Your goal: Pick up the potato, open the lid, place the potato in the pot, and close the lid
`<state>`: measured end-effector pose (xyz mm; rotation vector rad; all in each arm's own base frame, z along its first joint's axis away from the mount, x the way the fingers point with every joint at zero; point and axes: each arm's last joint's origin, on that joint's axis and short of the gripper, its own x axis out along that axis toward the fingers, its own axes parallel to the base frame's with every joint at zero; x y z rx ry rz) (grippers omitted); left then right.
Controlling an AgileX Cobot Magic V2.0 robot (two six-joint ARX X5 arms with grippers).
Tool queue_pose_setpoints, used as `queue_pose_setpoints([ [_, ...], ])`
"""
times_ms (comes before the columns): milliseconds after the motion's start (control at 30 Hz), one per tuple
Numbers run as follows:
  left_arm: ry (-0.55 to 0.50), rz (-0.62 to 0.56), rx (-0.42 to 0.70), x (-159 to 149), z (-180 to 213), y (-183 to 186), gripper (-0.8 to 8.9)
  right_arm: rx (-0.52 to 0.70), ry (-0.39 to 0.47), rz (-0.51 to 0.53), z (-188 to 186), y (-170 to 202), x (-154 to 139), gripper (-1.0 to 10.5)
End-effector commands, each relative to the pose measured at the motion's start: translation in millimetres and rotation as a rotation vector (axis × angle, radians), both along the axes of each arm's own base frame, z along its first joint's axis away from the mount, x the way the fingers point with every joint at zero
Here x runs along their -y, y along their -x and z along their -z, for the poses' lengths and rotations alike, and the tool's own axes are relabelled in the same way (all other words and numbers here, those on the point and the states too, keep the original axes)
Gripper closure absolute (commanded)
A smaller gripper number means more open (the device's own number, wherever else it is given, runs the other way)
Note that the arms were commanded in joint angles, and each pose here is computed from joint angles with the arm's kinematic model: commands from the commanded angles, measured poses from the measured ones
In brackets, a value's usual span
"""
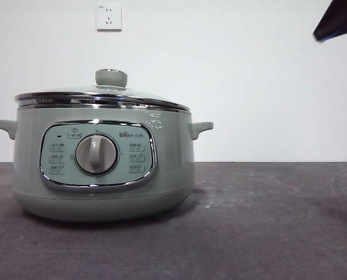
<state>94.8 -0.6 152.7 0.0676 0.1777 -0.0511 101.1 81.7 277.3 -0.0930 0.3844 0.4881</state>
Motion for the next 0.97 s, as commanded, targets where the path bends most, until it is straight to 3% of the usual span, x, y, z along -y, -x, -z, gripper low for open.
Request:
queue_pose_setpoints([
  [33, 0.007, -0.006, -0.011, 0, 5, -1, 8.17, 0.082, 0.038, 0.009, -1, 5, 12, 9.5],
  [200, 0.007, -0.006, -0.011, 0, 5, -1, 8.17, 0.135, -0.064, 0.073, 16, 13, 46, 9.5],
  [267, 0.007, -0.006, -0.011, 0, 5, -1, 8.17, 0.183, -0.071, 0.15, 29, 14, 57, 9.5],
  [500, 0.007, -0.006, -0.011, 0, 5, -1, 8.17, 0.342, -0.118, 0.222, 70, 12, 69, 9.5],
  [967, 0.007, -0.007, -0.011, 0, 5, -1, 8.17, 0.251, -0.121, 0.275, 120, 5, 72, 9.5],
])
